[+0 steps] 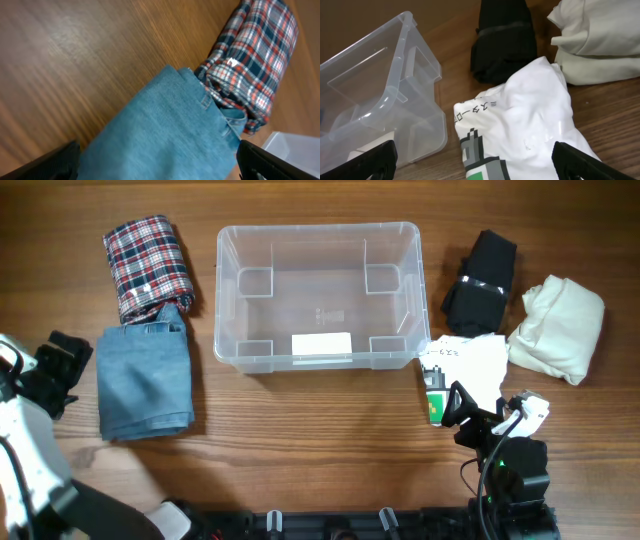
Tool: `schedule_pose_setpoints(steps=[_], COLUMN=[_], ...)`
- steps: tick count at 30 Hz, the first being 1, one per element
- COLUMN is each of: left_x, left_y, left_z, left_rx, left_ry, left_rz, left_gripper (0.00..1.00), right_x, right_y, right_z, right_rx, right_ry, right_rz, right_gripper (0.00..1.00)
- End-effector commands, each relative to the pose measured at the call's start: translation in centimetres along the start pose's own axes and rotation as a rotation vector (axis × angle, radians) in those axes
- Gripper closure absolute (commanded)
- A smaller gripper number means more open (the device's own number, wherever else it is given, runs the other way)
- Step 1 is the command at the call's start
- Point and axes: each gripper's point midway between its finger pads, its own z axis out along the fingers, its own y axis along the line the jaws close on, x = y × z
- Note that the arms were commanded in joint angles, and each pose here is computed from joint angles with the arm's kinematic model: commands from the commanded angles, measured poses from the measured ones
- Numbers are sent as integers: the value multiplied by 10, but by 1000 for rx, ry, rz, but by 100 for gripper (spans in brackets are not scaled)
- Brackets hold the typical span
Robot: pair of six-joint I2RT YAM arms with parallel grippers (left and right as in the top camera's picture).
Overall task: Pack container
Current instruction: 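Reach the left gripper to the blue denim garment and grasp it, then lift the denim with the left gripper and lower it into the box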
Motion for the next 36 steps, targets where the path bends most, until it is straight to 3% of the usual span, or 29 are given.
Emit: schedule_pose_setpoints(steps=[1,9,13,16,21,22,23,25,30,33,36], left_x=[0,27,46,55,60,60,59,58,18,-13,-13], left_y=[0,14,10,1,9,11,13,3,-53,-128,-170], left_z=[26,75,90,93,98,98,97,89,27,-65,-113], left_rx=[49,83,100,107,14,6,3,38,148,339,432], left_ry=[54,201,271,298,310,308,309,318,271,178,102], left_rz=[135,180,197,224,267,265,240,216,184,197,184], left_gripper=[1,2,8,25,67,77,94,96,96,96,96], right_x=[-1,-1,-1,-1,-1,-1,-1,-1,-1,-1,-1], right_y=[0,0,0,0,0,0,0,0,0,0,0], right_z=[0,0,0,0,0,0,0,0,0,0,0], right_rx=[-4,-4,-4,-4,-4,-4,-4,-4,-4,-4,-4], right_ry=[-6,-6,-6,-6,-6,-6,-6,-6,-6,-6,-6], right_rz=[11,11,11,11,11,11,11,11,11,11,11], right_gripper=[0,0,0,0,0,0,0,0,0,0,0])
